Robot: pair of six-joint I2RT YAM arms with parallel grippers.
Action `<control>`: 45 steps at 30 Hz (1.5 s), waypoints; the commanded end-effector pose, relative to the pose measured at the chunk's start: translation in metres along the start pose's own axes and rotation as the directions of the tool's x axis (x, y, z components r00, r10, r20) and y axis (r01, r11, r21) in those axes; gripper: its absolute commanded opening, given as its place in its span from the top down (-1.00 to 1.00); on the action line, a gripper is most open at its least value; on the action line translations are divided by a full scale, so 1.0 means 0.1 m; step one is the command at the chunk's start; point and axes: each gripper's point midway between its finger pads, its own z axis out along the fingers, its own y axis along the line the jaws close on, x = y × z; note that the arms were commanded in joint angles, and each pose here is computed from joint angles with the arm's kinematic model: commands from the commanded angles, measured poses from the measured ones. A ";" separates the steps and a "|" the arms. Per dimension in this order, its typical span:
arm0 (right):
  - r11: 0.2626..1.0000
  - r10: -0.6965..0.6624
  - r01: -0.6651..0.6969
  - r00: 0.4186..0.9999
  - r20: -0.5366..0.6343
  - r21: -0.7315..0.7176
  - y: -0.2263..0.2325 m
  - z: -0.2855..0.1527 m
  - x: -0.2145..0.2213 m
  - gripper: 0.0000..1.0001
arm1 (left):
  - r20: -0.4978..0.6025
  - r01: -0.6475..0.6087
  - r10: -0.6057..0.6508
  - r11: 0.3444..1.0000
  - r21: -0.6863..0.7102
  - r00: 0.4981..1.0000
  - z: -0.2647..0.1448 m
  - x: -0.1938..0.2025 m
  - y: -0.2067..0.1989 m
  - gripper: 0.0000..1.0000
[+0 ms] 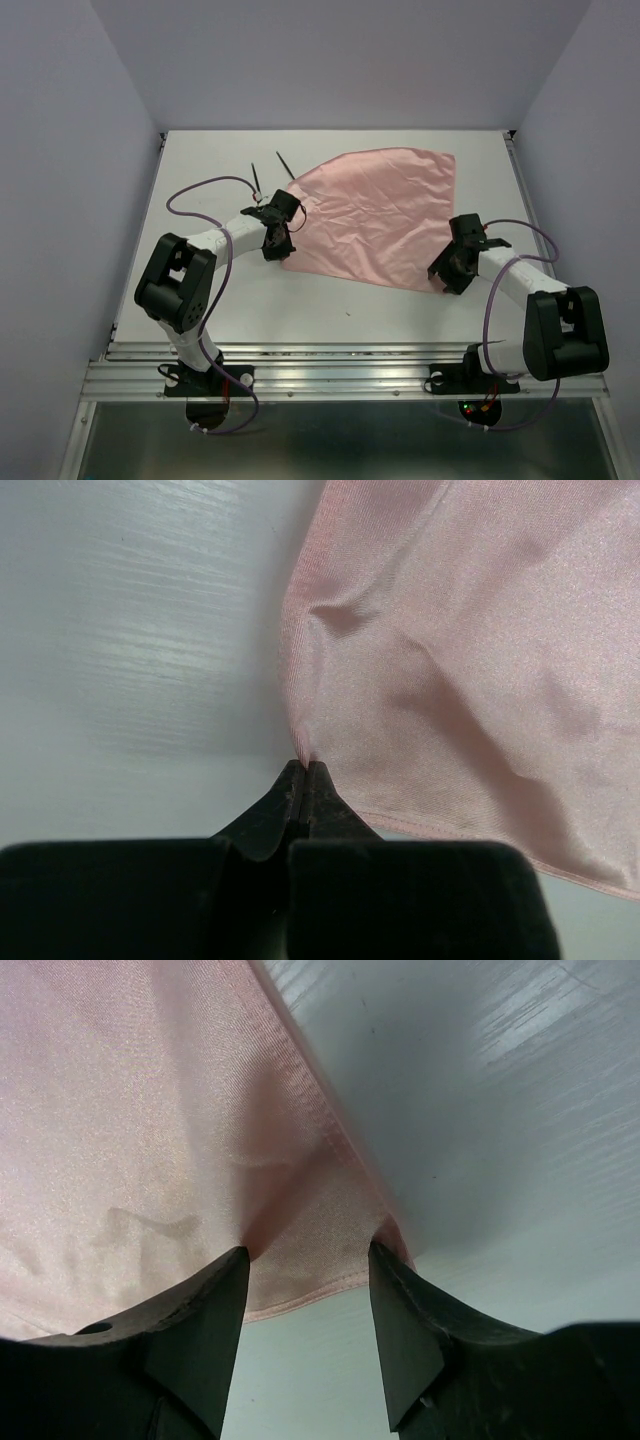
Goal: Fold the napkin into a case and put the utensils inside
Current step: Pick up the crumpled napkin from the center of the board.
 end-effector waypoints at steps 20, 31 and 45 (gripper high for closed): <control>0.989 -0.011 0.005 0.999 0.040 0.148 -0.29 0.00 -0.05 -0.17 | 0.013 -0.017 0.017 1.000 -0.005 1.000 -0.03 -0.07 -0.01 1.00; 0.999 -0.039 0.041 0.997 -0.062 0.036 -0.19 0.09 0.21 -0.09 | 0.011 -0.009 0.009 1.000 -0.002 1.000 -0.02 -0.05 -0.02 1.00; 0.996 -0.067 0.072 0.995 -0.079 0.050 -0.27 0.17 0.27 0.19 | 0.010 -0.011 0.011 1.000 -0.001 1.000 -0.03 -0.02 -0.02 1.00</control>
